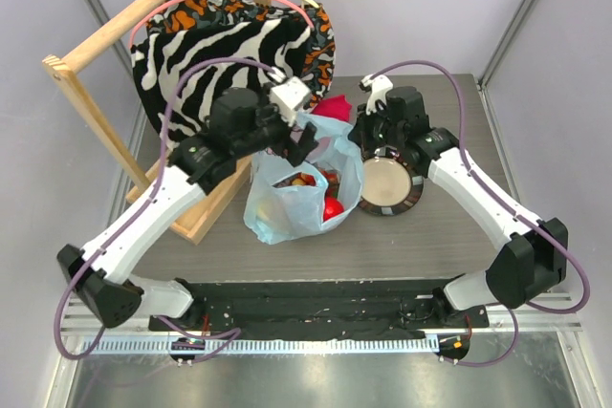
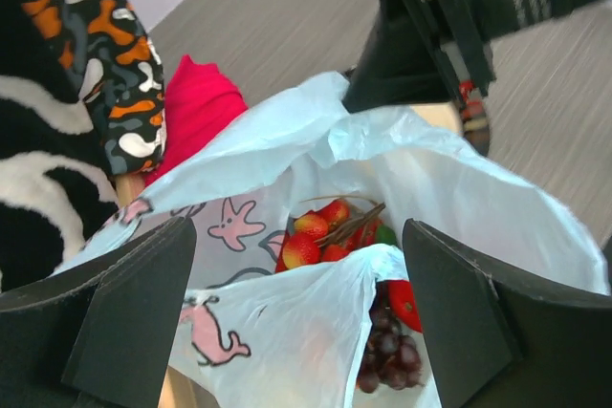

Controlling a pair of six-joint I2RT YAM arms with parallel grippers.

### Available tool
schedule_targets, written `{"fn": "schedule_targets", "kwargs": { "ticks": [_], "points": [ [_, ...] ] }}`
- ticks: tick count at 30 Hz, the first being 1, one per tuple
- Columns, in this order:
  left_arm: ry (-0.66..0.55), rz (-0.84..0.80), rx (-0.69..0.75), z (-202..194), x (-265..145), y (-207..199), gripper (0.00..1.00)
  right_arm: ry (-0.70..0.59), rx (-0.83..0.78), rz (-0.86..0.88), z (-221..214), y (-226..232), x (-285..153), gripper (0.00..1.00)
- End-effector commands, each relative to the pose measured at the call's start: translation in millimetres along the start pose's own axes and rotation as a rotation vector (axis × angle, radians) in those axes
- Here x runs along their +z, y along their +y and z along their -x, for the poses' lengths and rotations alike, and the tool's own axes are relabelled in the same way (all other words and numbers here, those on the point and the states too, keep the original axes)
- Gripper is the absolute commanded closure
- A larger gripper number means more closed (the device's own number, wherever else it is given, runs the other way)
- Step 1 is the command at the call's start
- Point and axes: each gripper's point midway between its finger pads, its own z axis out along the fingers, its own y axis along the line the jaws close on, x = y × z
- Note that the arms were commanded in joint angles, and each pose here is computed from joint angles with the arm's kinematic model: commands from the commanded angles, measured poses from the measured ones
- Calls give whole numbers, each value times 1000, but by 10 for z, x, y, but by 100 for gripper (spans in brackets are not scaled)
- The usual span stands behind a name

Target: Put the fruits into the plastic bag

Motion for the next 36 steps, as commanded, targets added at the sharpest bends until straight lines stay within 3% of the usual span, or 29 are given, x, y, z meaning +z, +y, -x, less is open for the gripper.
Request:
{"fn": "schedule_targets", "kwargs": {
  "ticks": [1, 8, 17, 18, 22, 23, 26, 28, 31, 34, 35, 36],
  "points": [
    [152, 54, 174, -272, 300, 27, 6, -91, 75, 60, 270, 27, -34, 99],
    [294, 83, 271, -589, 555, 28, 7, -113, 117, 84, 299, -58, -94, 99],
    [478, 96, 366, -1034, 546, 67, 9, -132, 135, 106, 341, -99, -98, 99],
    [490, 92, 365, -1072, 544, 61, 11, -134, 138, 105, 342, -105, -97, 99],
    [547, 59, 351, -1236, 480, 8, 33, -140, 155, 95, 355, -150, -96, 99],
    [552, 58, 342, -1250, 467, 0, 34, -143, 162, 89, 361, -182, -96, 99],
    [566, 52, 316, -1260, 413, -28, 28, -141, 173, 84, 358, -211, -82, 99],
    [559, 49, 302, -1229, 384, -45, 16, -143, 175, 83, 365, -218, -79, 99],
    [571, 36, 293, -1241, 342, -76, 12, -134, 181, 82, 335, -223, -60, 99],
    [611, 34, 291, -1318, 289, -75, 12, -137, 181, 76, 335, -235, -66, 99],
    [623, 31, 289, -1353, 284, -81, 15, -137, 181, 73, 330, -238, -77, 99],
    [642, 32, 291, -1401, 262, -76, 26, -136, 183, 70, 324, -247, -75, 99]
  ]
}}
